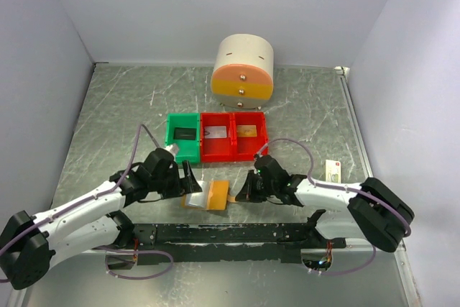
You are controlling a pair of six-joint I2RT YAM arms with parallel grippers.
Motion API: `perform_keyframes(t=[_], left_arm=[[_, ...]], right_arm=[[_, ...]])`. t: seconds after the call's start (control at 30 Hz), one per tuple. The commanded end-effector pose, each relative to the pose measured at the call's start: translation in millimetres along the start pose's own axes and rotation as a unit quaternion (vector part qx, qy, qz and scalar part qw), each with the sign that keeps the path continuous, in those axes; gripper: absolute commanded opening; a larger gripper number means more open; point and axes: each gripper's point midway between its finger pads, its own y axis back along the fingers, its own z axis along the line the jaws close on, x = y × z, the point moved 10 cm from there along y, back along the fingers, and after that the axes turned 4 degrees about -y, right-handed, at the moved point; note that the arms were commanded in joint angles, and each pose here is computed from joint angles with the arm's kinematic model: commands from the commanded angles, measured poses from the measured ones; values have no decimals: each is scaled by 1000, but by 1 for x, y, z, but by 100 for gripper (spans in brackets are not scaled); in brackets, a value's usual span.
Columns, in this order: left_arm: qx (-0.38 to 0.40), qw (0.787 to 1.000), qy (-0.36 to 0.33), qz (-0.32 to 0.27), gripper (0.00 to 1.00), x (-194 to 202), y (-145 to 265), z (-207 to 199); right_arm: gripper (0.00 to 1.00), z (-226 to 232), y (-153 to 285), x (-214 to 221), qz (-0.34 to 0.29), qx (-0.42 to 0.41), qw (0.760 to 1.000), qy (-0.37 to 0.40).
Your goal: Take the credit cards out of the card holder
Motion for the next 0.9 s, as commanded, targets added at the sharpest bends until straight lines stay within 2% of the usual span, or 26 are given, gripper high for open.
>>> perform_keyframes(t=[0.0, 0.23, 0.47, 0.7, 0.87], left_arm=[[45, 999, 30, 3, 90, 10, -5, 3], [77, 997, 33, 2, 80, 8, -6, -2], [54, 998, 32, 16, 67, 3, -11, -6], [-4, 1000, 20, 0, 84, -7, 1, -7], [-7, 1000, 7, 13, 86, -5, 1, -5]], right_arm=[[1, -9, -5, 1, 24, 42, 998, 32], [4, -9, -9, 1, 17, 26, 999, 18], [4, -12, -13, 1, 19, 40, 999, 17], [5, -11, -11, 1, 16, 37, 999, 14], [6, -8, -9, -1, 11, 36, 999, 16]])
